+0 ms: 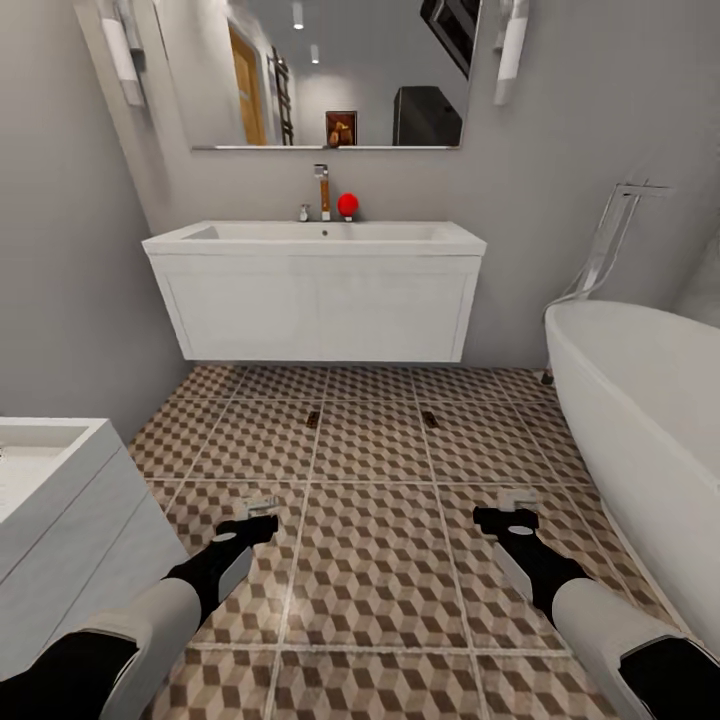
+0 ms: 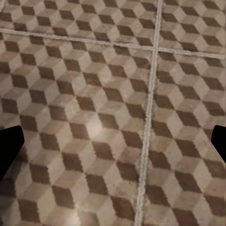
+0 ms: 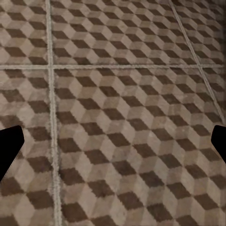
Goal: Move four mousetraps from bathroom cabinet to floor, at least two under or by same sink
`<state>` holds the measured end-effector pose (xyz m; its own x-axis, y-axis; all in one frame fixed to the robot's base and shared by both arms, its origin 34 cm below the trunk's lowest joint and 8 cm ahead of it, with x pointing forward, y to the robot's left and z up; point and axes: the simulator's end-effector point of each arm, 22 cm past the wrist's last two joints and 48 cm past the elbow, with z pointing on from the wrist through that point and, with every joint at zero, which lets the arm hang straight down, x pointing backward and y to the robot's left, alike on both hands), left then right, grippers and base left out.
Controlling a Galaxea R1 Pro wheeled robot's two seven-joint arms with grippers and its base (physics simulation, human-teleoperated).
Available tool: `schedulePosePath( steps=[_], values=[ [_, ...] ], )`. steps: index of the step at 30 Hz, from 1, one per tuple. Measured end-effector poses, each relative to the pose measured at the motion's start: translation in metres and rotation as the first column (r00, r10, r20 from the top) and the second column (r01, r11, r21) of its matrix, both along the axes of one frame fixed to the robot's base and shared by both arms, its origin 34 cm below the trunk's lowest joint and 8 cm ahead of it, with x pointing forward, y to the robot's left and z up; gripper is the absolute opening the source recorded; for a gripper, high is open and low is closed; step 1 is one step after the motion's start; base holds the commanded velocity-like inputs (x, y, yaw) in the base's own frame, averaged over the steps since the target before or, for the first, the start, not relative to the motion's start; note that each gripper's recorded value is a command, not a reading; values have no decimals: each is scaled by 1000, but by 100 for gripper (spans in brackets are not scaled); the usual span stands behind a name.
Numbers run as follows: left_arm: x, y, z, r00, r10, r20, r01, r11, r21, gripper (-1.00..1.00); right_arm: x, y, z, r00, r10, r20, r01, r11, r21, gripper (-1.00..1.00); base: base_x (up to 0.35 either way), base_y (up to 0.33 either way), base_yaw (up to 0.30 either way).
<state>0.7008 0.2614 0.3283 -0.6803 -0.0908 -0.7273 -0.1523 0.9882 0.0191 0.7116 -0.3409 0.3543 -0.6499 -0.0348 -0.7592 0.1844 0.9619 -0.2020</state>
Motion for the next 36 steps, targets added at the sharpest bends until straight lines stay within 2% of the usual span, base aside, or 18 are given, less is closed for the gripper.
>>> schedulePosePath(
  steps=[28,36],
  values=[
    [11,5,69,995,6,101,-7,1000,5,100,10,-9,73,995,-10,99,10,1000,-1,100,0,0,0],
    [13,9,88,992,13,127,-14,1000,6,100,13,-4,95,991,-3,133,4,1000,-4,100,0,0,0]
  ],
)
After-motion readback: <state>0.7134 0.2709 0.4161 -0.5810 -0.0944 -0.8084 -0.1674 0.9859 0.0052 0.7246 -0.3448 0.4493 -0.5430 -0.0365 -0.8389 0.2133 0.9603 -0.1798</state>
